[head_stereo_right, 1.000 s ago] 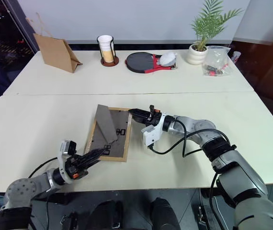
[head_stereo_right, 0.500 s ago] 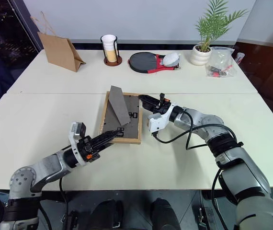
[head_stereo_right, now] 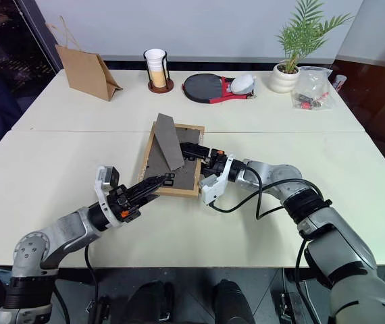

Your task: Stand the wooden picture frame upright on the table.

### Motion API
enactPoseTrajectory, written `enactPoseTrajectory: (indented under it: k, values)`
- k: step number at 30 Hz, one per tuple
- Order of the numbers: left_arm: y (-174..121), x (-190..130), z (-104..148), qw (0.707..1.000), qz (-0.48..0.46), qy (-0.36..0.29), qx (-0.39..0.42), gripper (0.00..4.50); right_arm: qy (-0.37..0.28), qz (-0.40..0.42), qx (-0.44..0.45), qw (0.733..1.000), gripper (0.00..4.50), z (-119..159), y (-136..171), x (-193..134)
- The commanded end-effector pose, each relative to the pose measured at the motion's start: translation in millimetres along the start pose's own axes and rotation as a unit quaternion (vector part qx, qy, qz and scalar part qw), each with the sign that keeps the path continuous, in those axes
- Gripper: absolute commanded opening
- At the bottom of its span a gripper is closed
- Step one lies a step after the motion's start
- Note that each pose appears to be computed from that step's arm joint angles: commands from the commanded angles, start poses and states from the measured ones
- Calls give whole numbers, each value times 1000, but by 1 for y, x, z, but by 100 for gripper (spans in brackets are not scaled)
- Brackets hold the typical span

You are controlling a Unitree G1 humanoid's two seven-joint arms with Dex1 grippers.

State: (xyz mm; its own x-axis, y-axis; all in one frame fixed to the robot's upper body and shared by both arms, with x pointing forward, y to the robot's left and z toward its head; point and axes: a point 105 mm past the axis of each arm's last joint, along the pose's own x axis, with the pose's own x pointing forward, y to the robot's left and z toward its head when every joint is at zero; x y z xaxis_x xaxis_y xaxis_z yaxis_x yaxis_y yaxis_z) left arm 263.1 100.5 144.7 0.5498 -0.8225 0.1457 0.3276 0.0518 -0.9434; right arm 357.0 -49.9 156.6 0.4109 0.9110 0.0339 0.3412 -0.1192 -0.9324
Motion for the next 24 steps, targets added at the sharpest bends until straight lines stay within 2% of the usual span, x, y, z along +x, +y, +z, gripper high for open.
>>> enactPoseTrajectory:
  k: [1, 6, 11, 14, 18, 19, 20, 23, 24]
  values:
    - [-23, 7, -16, 998, -51, 39, 17, 111, 3, -28, -13, 1000, 445, -9, -18, 9]
    - [-21, 3, -19, 998, -47, 40, 17, 111, 29, -28, -23, 999, 445, -29, -23, 4]
    - [-19, 0, -19, 998, -45, 41, 15, 111, 23, -22, -22, 999, 445, -30, -22, 5]
    - [-15, -4, -20, 998, -41, 42, 9, 111, 11, -19, -18, 1000, 369, -24, -20, 7]
    - [-14, -5, -19, 998, -40, 39, 8, 111, -1, -16, -18, 1000, 162, -19, -18, 7]
    - [-13, -5, -19, 998, -40, 38, 8, 111, -1, -17, -18, 1000, 126, -18, -19, 8]
    - [-13, -5, -18, 998, -40, 38, 8, 111, -2, -18, -17, 1000, 110, -18, -20, 8]
    - [-11, -7, -19, 998, -35, 42, 15, 111, 2, -30, -5, 1000, 111, -22, -28, 7]
    - [-9, -9, -19, 998, -29, 46, 23, 161, 5, -38, 2, 999, 111, -23, -33, 7]
